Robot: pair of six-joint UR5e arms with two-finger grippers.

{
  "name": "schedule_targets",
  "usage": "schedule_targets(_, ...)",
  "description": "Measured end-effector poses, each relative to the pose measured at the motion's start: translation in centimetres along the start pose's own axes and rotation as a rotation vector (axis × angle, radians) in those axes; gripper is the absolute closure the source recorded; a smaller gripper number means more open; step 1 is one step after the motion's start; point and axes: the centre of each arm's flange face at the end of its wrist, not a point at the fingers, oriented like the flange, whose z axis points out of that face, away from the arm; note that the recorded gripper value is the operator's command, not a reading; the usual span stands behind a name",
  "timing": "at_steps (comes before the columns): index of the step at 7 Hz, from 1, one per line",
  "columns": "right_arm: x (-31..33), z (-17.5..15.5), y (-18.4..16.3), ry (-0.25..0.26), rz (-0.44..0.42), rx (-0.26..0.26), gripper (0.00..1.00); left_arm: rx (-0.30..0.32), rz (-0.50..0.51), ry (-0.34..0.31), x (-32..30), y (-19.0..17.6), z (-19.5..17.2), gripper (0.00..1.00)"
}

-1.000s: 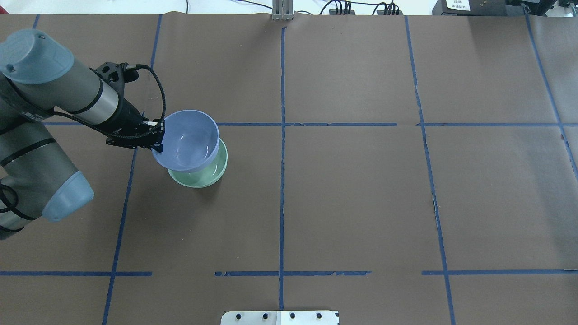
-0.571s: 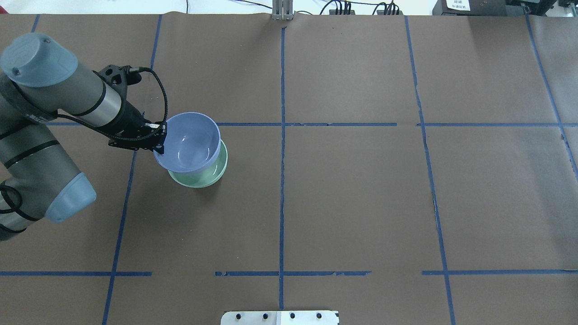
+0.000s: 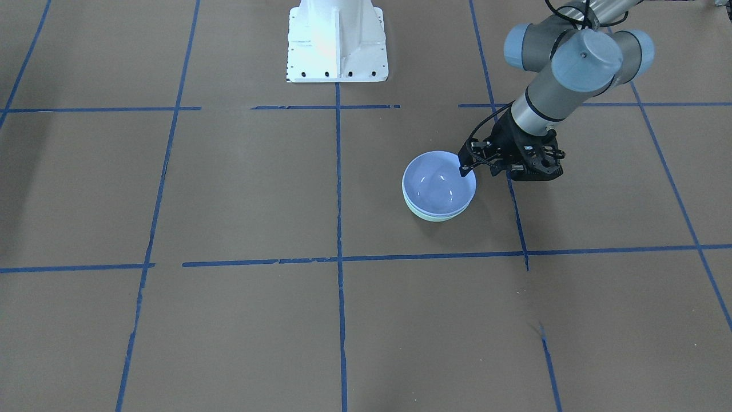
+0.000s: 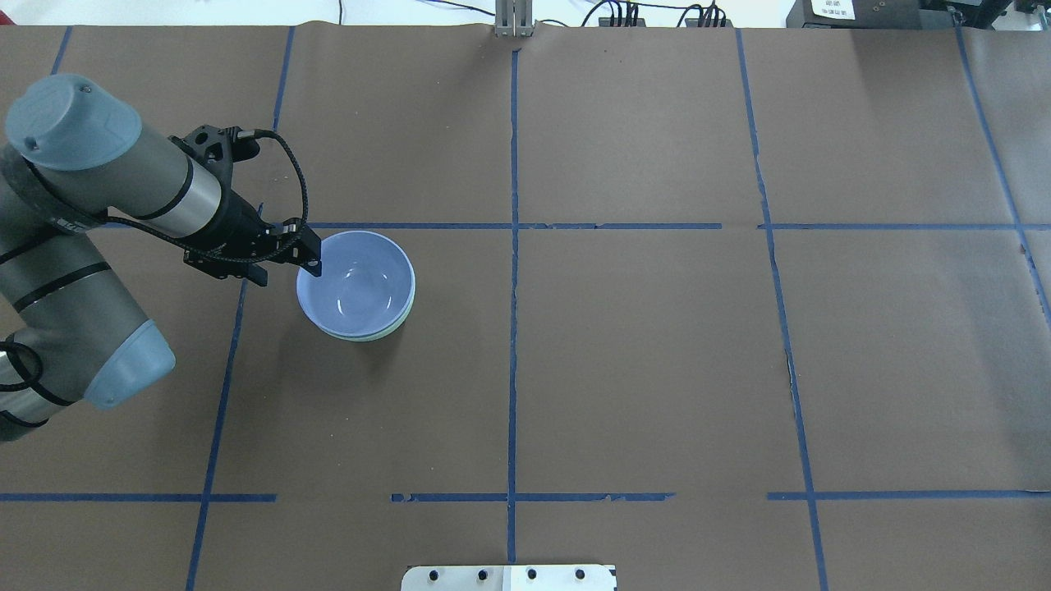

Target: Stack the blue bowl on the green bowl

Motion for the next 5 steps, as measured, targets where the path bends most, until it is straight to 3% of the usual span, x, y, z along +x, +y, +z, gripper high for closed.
schedule_targets(2,0.0,0.0,0.0,0.000,0.000,0.000,0.00,0.044,0.038,0.009,-0.4,-1.2,-2.5,0.00)
schedule_targets(5,0.0,0.0,0.0,0.000,-0.001,-0.001,0.00,0.148,0.253,-0.067,-7.1,-6.5,-8.9,0.00)
